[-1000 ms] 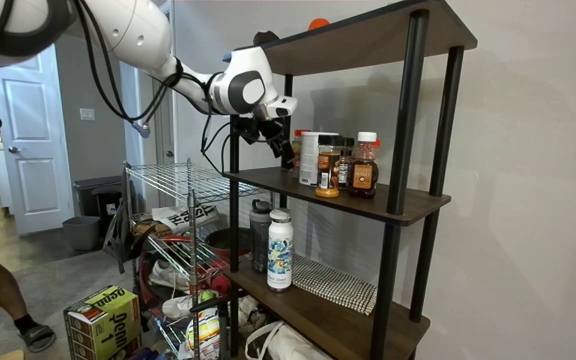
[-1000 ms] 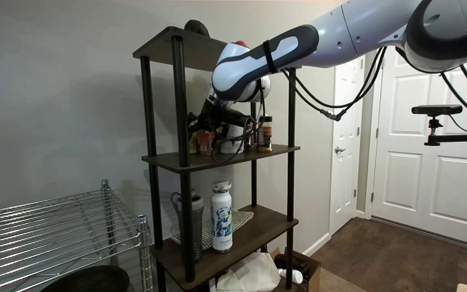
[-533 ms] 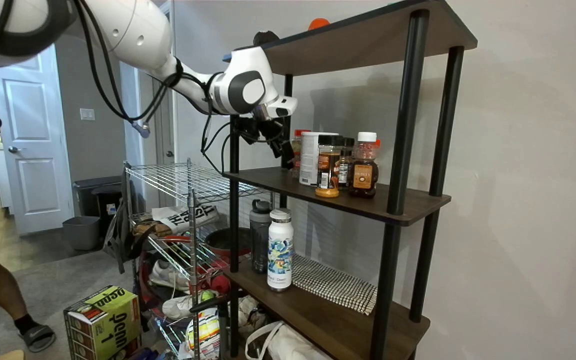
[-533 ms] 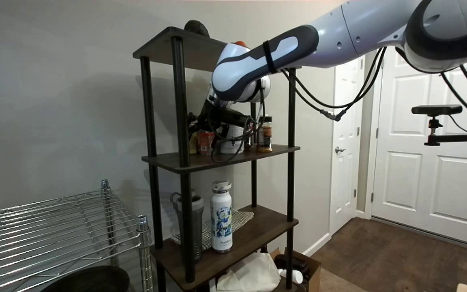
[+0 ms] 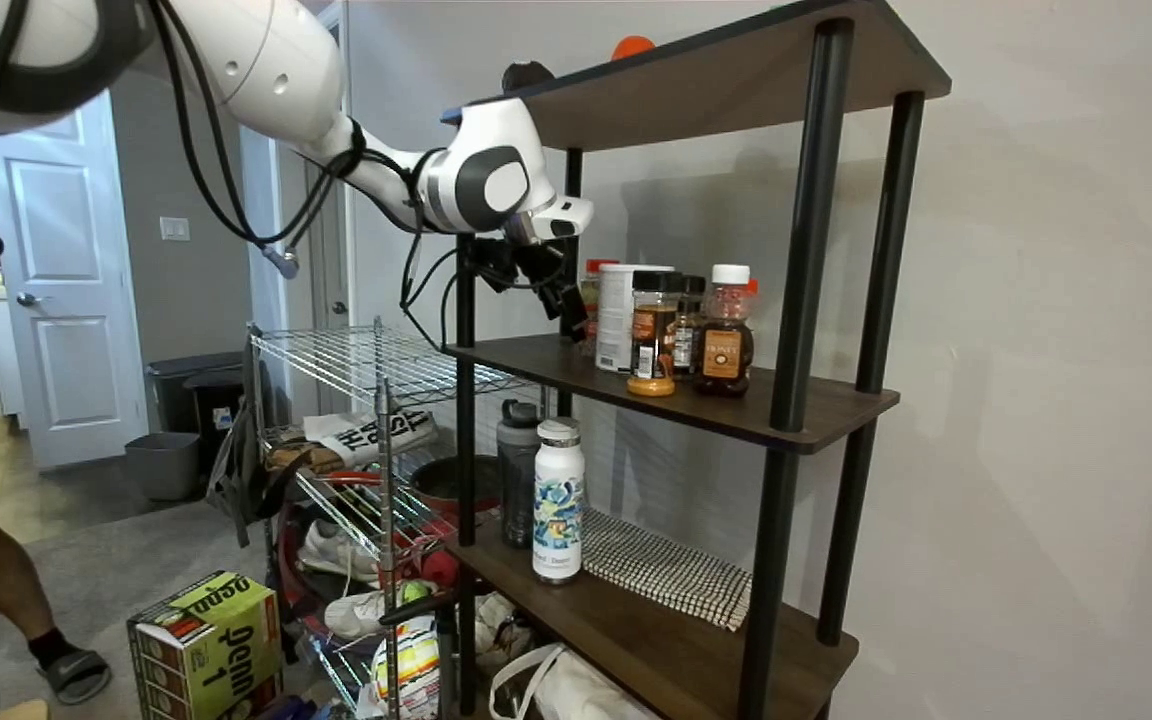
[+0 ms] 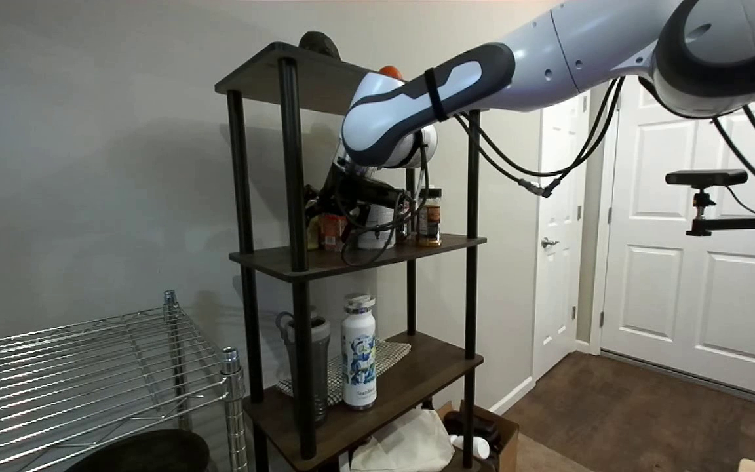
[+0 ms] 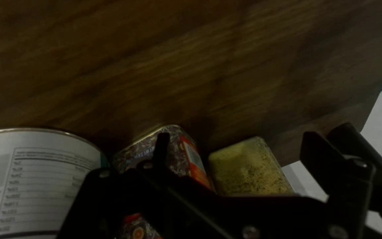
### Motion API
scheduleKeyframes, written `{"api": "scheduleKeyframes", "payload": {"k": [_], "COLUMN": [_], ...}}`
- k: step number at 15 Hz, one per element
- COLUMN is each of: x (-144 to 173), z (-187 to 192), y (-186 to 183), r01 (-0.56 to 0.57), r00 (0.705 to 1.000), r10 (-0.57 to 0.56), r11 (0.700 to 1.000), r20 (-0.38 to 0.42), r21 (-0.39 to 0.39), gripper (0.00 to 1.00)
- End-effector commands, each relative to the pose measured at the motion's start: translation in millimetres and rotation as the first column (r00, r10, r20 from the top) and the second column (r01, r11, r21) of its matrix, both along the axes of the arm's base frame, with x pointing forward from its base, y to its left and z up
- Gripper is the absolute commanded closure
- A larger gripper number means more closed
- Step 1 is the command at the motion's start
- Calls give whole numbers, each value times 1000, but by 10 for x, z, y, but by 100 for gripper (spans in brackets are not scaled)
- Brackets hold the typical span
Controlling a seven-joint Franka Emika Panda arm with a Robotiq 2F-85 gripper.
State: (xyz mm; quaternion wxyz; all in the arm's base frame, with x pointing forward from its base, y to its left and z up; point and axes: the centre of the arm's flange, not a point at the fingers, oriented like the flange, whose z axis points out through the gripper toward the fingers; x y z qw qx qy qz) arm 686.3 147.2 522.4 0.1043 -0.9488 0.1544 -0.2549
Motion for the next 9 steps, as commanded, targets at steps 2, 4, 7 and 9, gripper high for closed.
{"api": "scheduleKeyframes", "payload": {"k": [2, 4, 7, 9], "x": [-71, -101, -133, -154], "z": [34, 60, 76, 68], "y": [-12, -39, -72, -79], "r01": [3, 5, 10, 12], "r00": [1000, 999, 998, 998], "r10": [-3, -6, -12, -14], "r11": [1000, 1000, 1000, 1000], "r20": [24, 39, 61, 66], "r21": [11, 17, 28, 28], "gripper": [0, 0, 0, 0]}}
